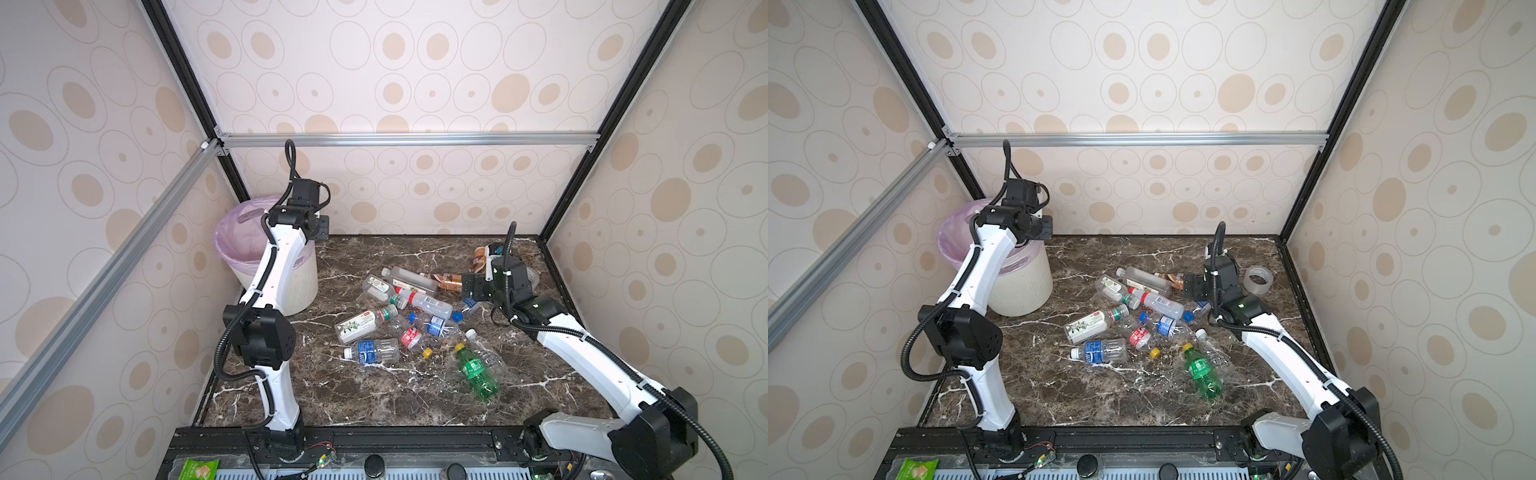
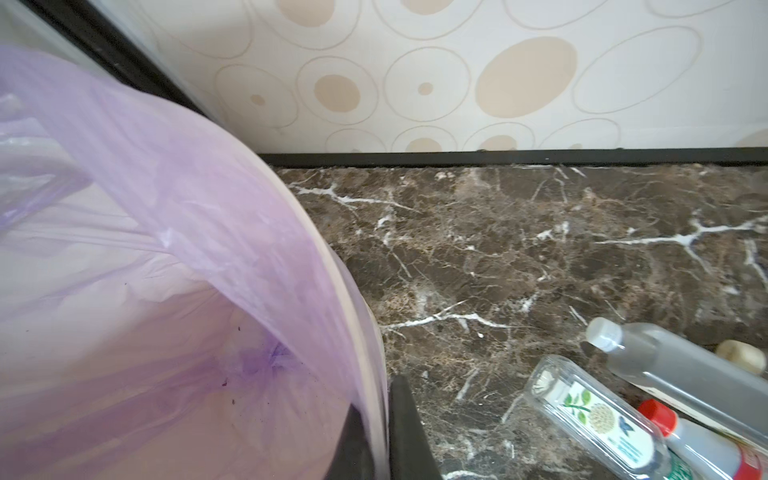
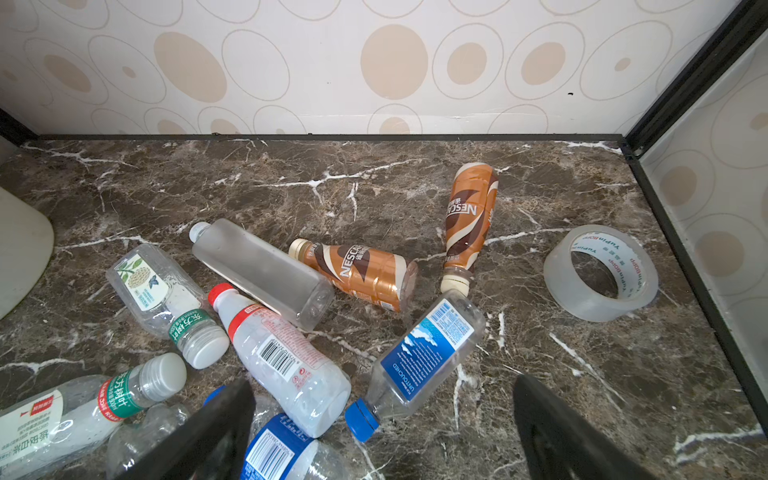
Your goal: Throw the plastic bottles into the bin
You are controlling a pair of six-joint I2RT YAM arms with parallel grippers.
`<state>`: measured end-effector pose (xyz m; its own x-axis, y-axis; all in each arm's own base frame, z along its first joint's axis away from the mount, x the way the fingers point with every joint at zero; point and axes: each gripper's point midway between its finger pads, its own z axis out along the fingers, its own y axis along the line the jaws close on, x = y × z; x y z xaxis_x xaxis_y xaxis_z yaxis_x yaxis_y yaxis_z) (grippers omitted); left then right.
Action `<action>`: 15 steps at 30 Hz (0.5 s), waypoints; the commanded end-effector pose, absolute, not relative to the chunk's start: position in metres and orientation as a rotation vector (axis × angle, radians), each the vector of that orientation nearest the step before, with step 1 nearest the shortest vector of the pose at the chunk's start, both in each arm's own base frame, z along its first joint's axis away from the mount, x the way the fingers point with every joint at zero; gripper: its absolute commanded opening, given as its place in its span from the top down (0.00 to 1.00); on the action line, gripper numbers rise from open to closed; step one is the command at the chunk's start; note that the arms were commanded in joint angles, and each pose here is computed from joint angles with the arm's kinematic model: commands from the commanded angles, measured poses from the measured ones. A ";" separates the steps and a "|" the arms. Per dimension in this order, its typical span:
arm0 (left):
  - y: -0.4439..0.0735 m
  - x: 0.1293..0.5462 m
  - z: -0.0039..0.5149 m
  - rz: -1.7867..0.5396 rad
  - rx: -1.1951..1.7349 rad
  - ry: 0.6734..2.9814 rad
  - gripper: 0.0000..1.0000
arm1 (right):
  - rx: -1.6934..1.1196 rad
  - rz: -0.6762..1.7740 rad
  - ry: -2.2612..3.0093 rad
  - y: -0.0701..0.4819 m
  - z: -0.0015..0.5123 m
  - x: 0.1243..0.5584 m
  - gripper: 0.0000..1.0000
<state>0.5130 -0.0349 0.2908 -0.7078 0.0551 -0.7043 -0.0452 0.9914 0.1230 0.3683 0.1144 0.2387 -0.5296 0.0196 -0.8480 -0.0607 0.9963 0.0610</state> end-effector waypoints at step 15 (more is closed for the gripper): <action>-0.087 0.567 0.326 0.123 0.170 2.136 1.00 | 0.004 0.081 2.134 0.109 0.233 0.362 0.00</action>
<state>0.5549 -0.0939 0.3004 -0.6011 0.1260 -0.7892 0.0831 0.9920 0.0951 0.3668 0.1109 0.2317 -0.5385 0.0366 -0.8418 -0.0354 0.9972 0.0660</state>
